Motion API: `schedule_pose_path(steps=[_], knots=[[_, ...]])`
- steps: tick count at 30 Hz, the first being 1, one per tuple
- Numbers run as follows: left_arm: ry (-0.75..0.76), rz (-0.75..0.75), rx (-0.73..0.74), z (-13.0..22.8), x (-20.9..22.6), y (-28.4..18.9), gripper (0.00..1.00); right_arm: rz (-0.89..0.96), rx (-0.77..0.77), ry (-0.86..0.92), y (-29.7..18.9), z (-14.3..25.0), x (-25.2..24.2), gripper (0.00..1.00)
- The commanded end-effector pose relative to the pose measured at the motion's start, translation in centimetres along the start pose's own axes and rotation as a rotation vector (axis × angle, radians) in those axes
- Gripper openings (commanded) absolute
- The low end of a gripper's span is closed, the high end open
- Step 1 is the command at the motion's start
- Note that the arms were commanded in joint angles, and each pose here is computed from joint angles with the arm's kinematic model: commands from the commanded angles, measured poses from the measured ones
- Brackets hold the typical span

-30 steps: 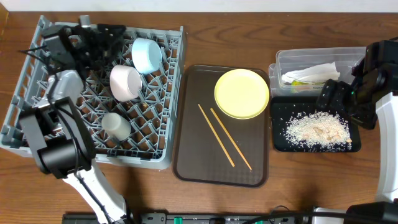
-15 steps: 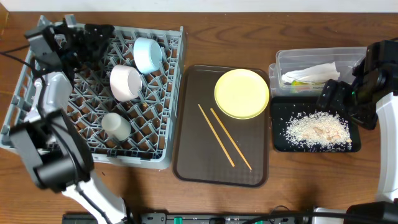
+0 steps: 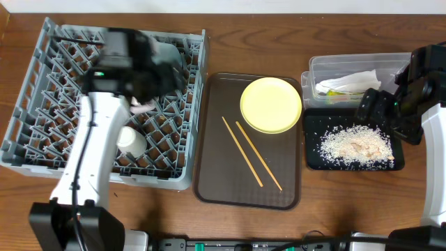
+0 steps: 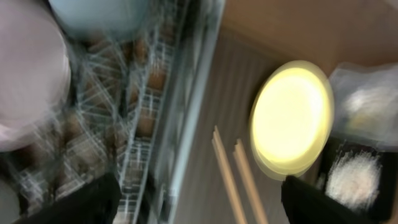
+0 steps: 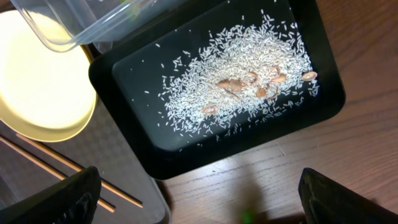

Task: Sort waste into correct bins and load items into the dishwasher
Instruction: 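Reach the left gripper down to a wooden chopstick and grasp it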

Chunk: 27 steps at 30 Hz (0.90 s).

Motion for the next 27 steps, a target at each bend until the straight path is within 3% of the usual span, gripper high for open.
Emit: schedule_pose_path(steps=[1, 7, 11, 18, 27], knots=[[0.053, -0.129, 0.041, 2.7, -1.3, 1.0, 0.86, 0.006, -0.022, 0.012, -0.5, -0.3, -0.1, 0.99], [0.213, -0.055, 0.205, 8.5, -5.9, 2.8, 0.86, 0.005, -0.024, 0.012, -0.5, -0.3, -0.1, 0.99], [0.305, -0.118, 0.200, 10.7, -7.0, 3.8, 0.86, 0.006, -0.019, 0.012, -0.5, -0.3, -0.1, 0.99], [0.085, -0.270, 0.202, 13.4, -6.6, 6.8, 0.86, 0.006, -0.019, 0.012, -0.4, -0.3, -0.1, 0.99], [0.044, -0.356, 0.267, 15.8, -6.8, 12.3, 0.86, 0.006, -0.018, 0.000, -0.4, -0.2, -0.1, 0.99]])
Point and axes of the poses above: each gripper's point midway between its finger pads, its own y axis out along the fingers, its own x axis along the line the jaws close on, z = x × y, the point moved 8 cm from there along -y, back along the fingers, and after that the axes turned 6 degrees about -y, right-handed, at the moved point
